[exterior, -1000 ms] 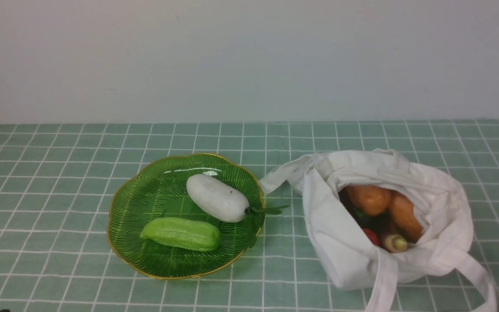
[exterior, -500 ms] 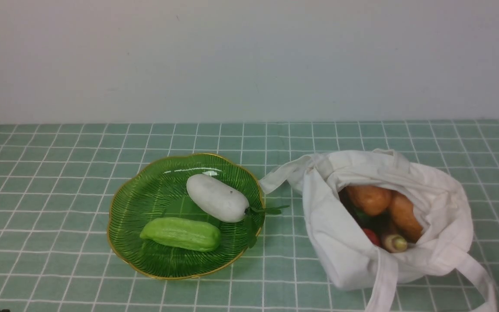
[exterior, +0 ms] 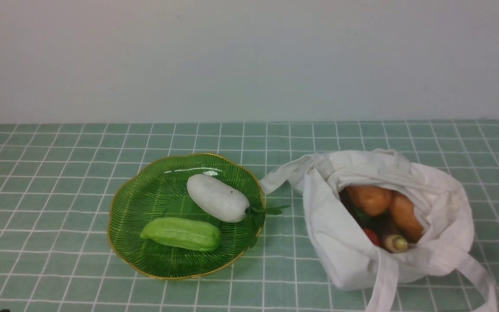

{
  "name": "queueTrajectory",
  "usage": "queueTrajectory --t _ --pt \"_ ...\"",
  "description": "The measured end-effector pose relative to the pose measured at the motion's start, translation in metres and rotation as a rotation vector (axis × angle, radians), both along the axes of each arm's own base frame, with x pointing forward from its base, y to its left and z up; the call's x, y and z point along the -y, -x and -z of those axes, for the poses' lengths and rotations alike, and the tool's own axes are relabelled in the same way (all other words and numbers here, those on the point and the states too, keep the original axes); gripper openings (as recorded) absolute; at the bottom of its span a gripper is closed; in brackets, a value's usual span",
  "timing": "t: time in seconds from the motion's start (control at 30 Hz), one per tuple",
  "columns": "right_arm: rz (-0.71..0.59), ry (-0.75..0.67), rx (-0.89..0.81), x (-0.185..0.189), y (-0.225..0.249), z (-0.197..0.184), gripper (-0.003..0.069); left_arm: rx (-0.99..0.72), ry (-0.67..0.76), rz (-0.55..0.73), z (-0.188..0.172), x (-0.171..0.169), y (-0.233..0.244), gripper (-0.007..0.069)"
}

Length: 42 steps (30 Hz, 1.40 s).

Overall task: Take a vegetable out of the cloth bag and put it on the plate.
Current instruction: Use the right arm to grab an eggplant from the bag

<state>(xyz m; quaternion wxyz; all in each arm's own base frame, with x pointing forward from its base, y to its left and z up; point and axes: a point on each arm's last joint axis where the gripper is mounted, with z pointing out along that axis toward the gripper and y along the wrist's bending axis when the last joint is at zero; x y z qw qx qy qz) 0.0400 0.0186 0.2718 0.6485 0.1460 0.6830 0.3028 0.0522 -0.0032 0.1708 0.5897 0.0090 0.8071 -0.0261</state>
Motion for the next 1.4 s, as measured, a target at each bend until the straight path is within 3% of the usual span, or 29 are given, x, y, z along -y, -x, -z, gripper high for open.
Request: queueTrajectory --t 0.07,0.13,0.27,0.37,0.47,0.67,0.7,0.73,0.93,1.23,1.4 --pt "-0.001 0.093 0.008 0.0 -0.001 -0.021 -0.0015 0.0 0.0 0.0 0.0 0.0 0.0 -0.0008" --pt "-0.02 0.264 -0.109 -0.001 -0.009 -0.039 -0.0015 0.0 0.0 0.0 0.0 0.0 0.0 -0.0008" --pt "-0.091 0.495 -0.52 0.003 -0.044 -0.035 -0.0015 0.0 0.0 0.0 0.0 0.0 0.0 -0.0008" --pt "-0.142 0.581 -0.738 0.005 -0.074 -0.023 -0.0013 0.0 0.0 0.0 0.0 0.0 0.0 -0.0008" --pt "-0.226 0.614 -0.85 0.002 -0.106 -0.014 0.0004 0.0 0.0 0.0 0.0 0.0 0.0 -0.0008" --pt "-0.487 0.653 -0.865 -0.023 -0.154 -0.006 0.016 0.0 0.0 0.0 0.0 0.0 0.0 -0.0008" --pt "-0.496 0.652 -0.867 -0.025 -0.157 -0.004 0.016 0.0 0.0 0.0 0.0 0.0 0.0 -0.0008" --pt "-0.534 0.675 -0.849 -0.034 -0.169 -0.005 0.0237 0.0 0.0 0.0 0.0 0.0 0.0 -0.0008" --pt "-0.637 0.747 -0.815 -0.069 -0.197 -0.005 0.0402 0.0 0.0 0.0 0.0 0.0 0.0 -0.0008" --pt "-0.623 0.864 -0.931 -0.084 -0.218 0.021 0.0427 0.0 0.0 0.0 0.0 0.0 0.0 -0.0008" --pt "-0.617 0.888 -0.97 -0.084 -0.223 0.032 0.0397 0.0 0.0 0.0 0.0 0.0 0.0 -0.0008"
